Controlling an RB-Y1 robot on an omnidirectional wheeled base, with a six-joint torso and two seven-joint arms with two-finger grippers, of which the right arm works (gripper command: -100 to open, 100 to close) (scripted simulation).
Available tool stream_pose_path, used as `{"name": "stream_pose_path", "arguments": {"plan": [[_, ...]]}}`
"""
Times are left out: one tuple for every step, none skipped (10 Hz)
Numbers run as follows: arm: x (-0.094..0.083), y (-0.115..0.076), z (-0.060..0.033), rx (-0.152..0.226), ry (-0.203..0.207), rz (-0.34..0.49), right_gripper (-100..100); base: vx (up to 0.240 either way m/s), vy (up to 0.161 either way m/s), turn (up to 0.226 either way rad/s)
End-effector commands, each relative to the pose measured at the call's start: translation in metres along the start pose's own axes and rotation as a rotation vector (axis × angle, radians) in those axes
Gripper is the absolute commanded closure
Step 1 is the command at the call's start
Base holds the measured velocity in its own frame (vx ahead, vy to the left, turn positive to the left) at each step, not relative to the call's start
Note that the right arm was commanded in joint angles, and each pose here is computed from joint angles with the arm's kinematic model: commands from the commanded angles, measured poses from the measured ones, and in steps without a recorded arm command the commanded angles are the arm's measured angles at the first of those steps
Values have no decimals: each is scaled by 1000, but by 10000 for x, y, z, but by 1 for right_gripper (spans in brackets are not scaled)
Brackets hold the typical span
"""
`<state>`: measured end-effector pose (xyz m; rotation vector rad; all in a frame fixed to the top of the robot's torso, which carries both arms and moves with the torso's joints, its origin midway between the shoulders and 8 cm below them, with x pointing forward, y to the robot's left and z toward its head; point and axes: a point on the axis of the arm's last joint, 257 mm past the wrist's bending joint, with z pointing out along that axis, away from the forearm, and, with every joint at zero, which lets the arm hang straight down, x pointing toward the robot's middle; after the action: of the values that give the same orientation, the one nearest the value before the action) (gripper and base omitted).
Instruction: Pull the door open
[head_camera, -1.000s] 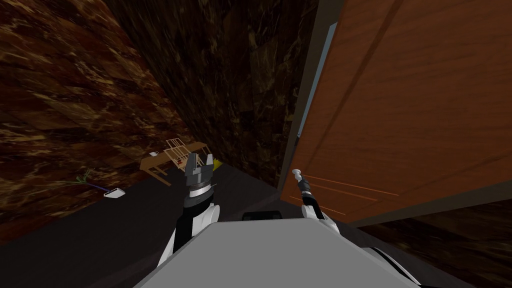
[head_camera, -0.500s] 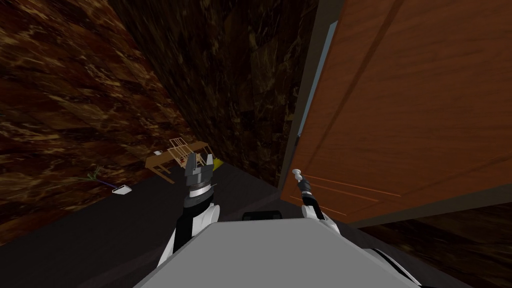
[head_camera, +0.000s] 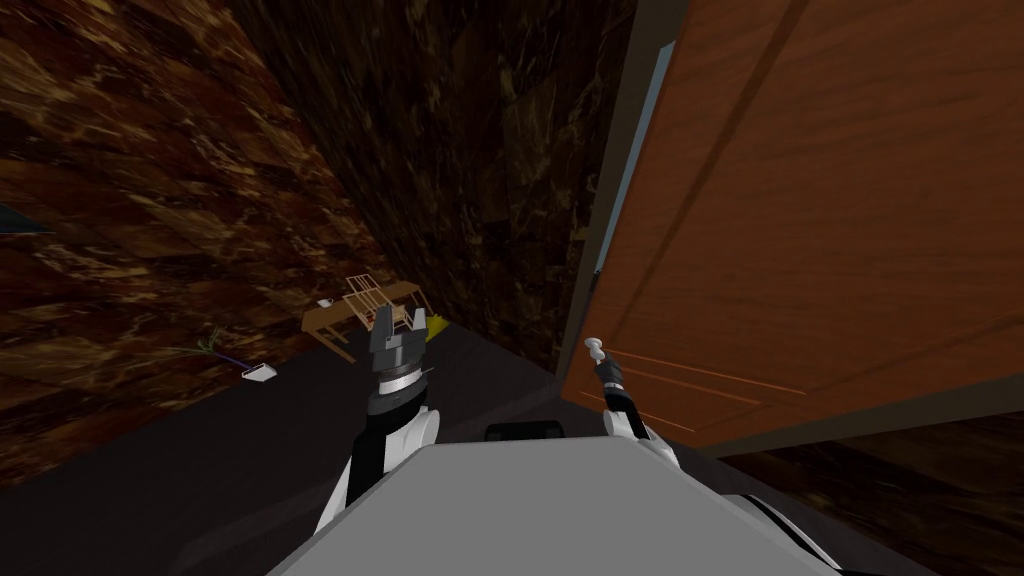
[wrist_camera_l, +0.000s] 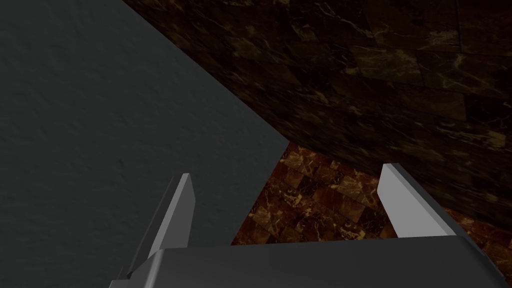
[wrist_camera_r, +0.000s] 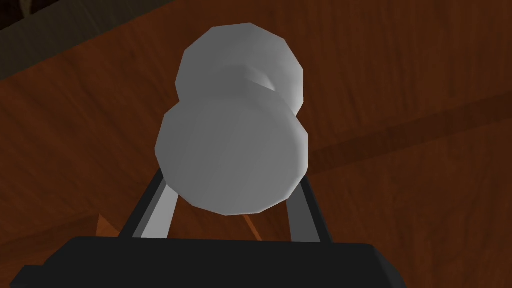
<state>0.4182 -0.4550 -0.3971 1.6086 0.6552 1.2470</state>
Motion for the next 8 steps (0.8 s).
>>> {"name": "stream_pose_path", "arguments": {"plan": [[68, 12, 31, -8, 10, 57, 100, -30, -8, 35], [64, 15, 33, -9, 8, 84, 100, -39, -16, 66], [64, 15, 33, -9, 8, 102, 100, -30, -11, 35], [60, 17, 36, -10, 7, 136, 100, -30, -6, 41], [60, 17, 36, -10, 7, 145, 100, -25, -7, 10], [57, 20, 38, -11, 5, 183, 100, -26, -12, 41], [57, 20, 38, -11, 5, 188, 100, -21, -7, 25], [53, 22, 41, -12, 4, 228, 100, -30, -3, 34]]}}
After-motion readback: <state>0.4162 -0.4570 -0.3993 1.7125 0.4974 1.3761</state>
